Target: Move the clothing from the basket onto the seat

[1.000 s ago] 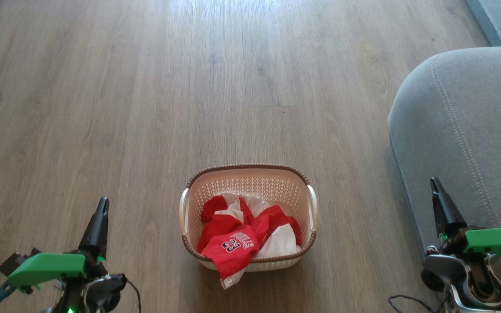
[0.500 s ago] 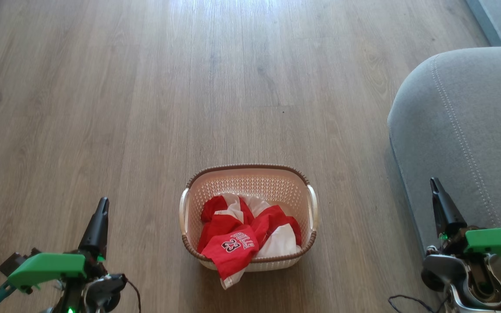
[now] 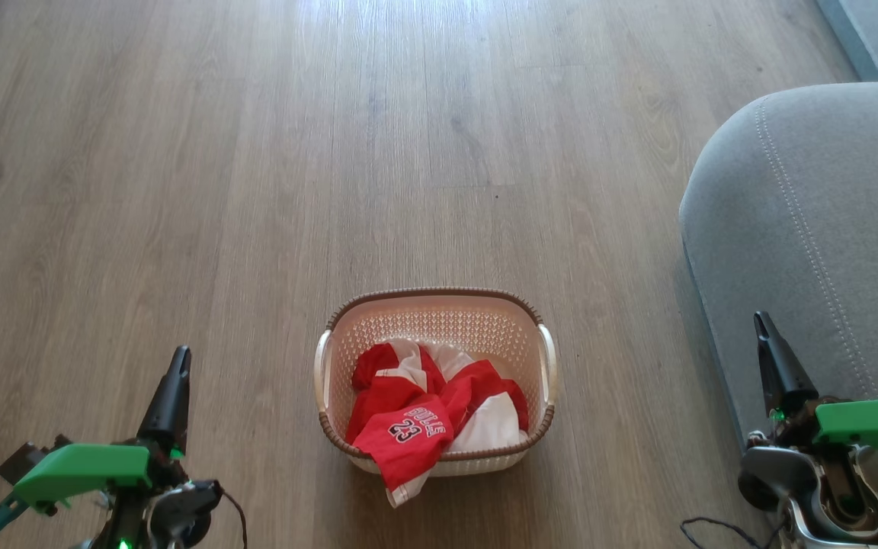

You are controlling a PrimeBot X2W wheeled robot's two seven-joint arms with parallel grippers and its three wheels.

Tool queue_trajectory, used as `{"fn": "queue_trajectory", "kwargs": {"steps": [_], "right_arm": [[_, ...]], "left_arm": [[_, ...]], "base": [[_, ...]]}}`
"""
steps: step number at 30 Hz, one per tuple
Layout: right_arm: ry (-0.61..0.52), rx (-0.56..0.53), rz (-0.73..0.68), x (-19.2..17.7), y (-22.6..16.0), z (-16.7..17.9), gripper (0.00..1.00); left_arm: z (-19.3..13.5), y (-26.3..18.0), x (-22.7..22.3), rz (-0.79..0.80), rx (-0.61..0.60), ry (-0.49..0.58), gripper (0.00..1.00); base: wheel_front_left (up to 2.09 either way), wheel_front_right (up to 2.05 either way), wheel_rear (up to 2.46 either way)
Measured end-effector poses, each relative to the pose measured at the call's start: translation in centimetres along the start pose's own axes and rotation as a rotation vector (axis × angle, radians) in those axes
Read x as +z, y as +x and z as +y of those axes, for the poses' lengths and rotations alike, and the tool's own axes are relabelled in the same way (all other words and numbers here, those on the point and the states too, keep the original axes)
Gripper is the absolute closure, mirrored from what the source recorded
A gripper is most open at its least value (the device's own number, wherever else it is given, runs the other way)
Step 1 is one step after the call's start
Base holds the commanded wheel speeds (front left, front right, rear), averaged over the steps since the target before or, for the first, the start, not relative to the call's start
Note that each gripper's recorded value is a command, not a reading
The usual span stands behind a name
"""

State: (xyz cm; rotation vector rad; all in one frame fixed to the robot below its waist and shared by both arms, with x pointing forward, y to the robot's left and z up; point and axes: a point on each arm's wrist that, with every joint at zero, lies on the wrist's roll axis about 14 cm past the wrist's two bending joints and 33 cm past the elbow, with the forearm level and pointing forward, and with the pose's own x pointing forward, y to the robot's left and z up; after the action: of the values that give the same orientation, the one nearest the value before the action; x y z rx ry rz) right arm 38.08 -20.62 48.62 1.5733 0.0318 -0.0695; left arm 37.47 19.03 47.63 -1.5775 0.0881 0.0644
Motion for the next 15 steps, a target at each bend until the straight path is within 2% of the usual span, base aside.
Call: {"fn": "queue_trajectory", "kwargs": {"steps": [15], "right_arm": [[0.000, 0.000, 0.000, 0.00, 0.00, 0.00, 1.00]], "left_arm": [[0.00, 0.00, 0.00, 0.000, 0.000, 0.000, 1.00]], "base": [[0.00, 0.00, 0.00]]}}
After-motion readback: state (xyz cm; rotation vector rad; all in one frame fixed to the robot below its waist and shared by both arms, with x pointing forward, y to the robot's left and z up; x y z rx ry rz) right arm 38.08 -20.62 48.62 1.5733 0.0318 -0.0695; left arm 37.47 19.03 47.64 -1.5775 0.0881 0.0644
